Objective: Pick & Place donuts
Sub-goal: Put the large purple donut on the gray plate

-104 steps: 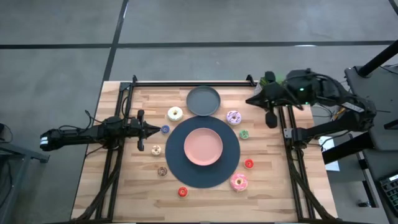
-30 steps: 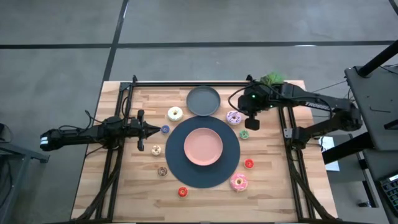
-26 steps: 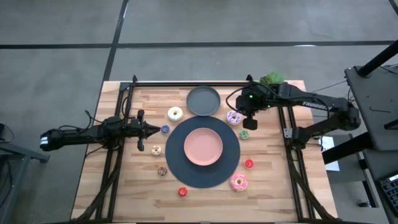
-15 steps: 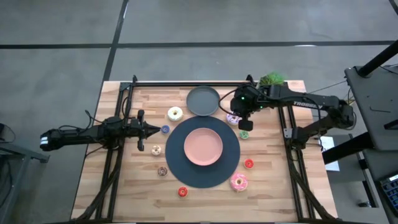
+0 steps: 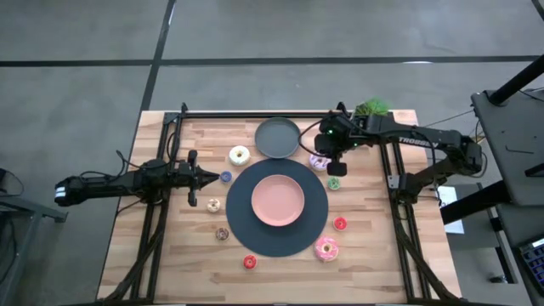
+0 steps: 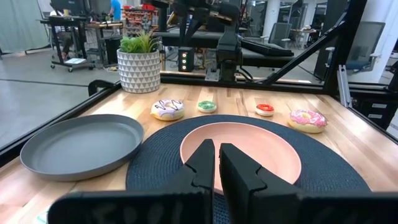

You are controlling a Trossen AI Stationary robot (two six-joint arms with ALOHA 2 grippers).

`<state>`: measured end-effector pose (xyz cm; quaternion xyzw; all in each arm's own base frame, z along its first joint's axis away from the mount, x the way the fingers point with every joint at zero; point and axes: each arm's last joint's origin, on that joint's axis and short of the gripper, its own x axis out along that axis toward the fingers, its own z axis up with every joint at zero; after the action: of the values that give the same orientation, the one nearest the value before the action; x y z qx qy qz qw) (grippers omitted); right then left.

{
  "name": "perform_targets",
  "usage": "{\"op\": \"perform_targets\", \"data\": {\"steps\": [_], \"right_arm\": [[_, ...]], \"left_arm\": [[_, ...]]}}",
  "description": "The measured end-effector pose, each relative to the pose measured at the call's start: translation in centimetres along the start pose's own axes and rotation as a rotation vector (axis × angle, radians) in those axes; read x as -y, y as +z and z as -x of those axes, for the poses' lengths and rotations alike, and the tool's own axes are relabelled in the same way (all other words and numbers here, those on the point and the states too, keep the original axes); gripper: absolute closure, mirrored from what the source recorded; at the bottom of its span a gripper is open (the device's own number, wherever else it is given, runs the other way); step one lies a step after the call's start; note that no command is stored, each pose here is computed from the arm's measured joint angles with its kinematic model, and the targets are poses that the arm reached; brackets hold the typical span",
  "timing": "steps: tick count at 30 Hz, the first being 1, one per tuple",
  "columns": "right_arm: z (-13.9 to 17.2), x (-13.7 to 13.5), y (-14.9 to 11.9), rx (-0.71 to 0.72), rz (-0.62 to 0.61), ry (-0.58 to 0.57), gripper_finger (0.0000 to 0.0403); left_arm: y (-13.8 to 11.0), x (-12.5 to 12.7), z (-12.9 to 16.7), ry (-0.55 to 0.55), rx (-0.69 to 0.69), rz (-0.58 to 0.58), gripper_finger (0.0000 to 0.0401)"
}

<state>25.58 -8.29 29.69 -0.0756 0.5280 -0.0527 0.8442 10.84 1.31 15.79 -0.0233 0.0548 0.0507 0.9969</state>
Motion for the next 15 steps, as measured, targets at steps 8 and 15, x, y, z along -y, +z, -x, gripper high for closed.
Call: {"op": "perform_targets", "data": {"steps": [8,15], "right_arm": [[-0.5,0.2,-0.6,-0.032,0.02,0.007,0.0394],[-1.8,-0.2,-1.8,-0.086,0.022,0.027,0.0394]], "left_arm": [[0.0,0.0,0.0,0.0,-0.002,0.0,0.0401],[0.0,0.0,0.0,0.0,-0.005,0.0,0.0401]]}}
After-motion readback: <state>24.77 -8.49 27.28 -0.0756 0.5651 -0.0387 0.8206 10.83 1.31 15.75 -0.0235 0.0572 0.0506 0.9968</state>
